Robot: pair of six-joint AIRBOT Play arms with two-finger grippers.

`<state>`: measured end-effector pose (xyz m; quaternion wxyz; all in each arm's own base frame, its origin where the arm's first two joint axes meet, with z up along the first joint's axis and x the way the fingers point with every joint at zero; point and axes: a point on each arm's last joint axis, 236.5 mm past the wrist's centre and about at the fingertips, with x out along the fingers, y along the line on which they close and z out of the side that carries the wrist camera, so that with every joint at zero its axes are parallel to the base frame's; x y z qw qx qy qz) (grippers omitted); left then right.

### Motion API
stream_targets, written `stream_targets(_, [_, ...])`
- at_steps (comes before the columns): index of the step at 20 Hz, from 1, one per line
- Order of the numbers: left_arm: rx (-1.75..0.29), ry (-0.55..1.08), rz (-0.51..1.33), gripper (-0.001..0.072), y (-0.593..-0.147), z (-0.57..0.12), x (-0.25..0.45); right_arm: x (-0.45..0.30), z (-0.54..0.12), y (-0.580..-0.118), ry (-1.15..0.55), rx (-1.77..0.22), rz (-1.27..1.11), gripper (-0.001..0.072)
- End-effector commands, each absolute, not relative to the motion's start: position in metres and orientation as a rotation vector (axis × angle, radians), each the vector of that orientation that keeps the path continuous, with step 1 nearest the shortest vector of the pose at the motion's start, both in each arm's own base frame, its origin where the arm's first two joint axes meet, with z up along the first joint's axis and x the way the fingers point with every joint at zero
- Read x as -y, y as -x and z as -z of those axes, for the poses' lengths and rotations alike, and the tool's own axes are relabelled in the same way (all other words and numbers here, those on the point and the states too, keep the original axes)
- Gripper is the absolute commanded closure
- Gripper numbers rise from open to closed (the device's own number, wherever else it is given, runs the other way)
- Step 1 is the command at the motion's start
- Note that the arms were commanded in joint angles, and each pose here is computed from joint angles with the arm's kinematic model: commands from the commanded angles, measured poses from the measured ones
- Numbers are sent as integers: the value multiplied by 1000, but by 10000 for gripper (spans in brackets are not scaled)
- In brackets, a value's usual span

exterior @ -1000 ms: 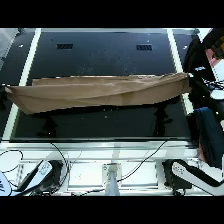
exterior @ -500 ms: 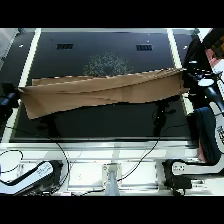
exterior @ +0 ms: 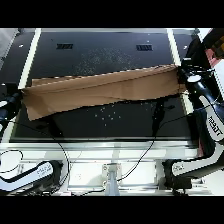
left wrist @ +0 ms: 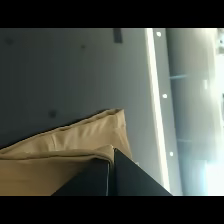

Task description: Fold the clothes and pants, and hang the long-sleeved shirts on hangers.

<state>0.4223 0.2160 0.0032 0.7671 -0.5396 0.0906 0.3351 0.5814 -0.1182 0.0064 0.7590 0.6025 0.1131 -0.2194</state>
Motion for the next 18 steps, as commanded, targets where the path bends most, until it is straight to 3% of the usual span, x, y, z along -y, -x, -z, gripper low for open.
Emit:
stream_targets(1, [-210, 1167, -752, 693, -425, 9, -215, 114, -1, -586, -1298, -229, 485, 668])
stream_targets(18, [-178, 1085, -731, 692, -449, -4, -207, 102, -22, -605, -1229, -75, 475, 668])
